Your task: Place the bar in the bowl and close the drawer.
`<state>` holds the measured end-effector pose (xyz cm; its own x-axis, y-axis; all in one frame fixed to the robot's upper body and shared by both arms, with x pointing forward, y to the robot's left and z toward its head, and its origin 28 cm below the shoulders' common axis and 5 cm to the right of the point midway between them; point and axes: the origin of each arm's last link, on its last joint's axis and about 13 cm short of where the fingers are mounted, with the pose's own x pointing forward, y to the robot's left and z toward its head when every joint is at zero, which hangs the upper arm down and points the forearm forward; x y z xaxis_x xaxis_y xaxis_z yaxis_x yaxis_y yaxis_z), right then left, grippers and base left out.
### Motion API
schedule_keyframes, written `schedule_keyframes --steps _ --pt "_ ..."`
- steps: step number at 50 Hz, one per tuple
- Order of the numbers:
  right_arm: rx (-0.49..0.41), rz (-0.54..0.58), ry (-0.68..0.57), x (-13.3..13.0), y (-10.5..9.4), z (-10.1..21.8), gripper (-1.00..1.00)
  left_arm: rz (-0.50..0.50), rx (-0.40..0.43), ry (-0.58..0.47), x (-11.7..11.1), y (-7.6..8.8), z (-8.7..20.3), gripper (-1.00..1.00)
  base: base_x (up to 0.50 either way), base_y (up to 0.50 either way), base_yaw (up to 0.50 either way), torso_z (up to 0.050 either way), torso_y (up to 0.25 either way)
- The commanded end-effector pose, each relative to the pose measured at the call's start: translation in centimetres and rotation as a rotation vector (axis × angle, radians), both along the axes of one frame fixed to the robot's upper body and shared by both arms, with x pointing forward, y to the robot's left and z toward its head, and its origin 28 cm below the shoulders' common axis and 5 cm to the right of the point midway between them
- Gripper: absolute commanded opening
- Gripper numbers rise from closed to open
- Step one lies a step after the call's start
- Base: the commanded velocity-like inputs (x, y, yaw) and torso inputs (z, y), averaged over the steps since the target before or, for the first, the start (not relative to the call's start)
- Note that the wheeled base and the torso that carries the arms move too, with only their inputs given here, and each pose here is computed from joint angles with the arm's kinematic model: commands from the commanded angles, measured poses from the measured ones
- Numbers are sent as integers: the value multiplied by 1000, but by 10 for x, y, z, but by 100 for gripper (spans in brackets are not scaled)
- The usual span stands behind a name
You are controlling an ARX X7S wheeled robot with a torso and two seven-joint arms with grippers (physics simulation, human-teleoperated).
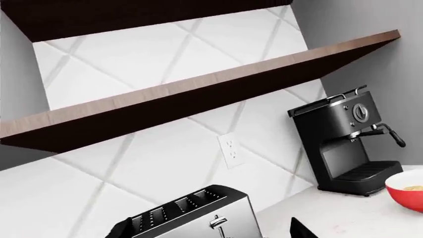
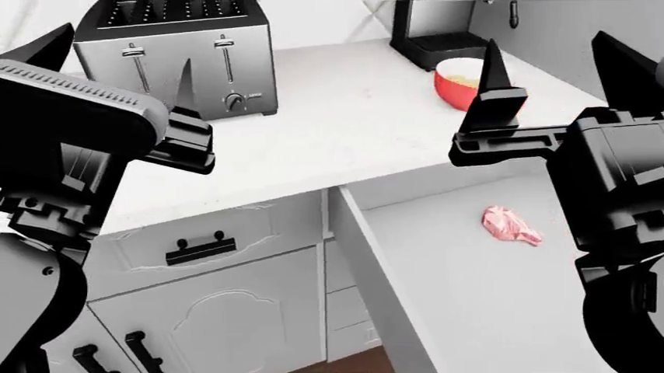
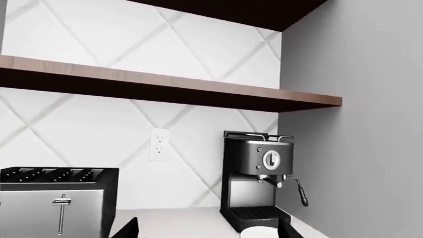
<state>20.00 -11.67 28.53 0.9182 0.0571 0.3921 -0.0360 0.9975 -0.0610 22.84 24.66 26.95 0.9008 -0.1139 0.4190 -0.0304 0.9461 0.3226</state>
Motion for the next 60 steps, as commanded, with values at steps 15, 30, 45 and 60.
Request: schedule_keyframes --steps 15,30,45,60 --pt "-1 -8 6 -1 -2 -4 100 16 0 5 1 1 -5 100 0 0 -500 0 0" --pt "3 -16 10 -1 -2 -9 100 22 -3 9 0 2 -6 100 0 0 -500 0 0" --pt "3 -23 13 0 -3 -12 100 27 -1 10 0 3 -5 100 0 0 -500 0 0" --pt "-2 -33 17 -3 -5 -15 100 34 1 12 -1 3 -6 100 0 0 -500 0 0"
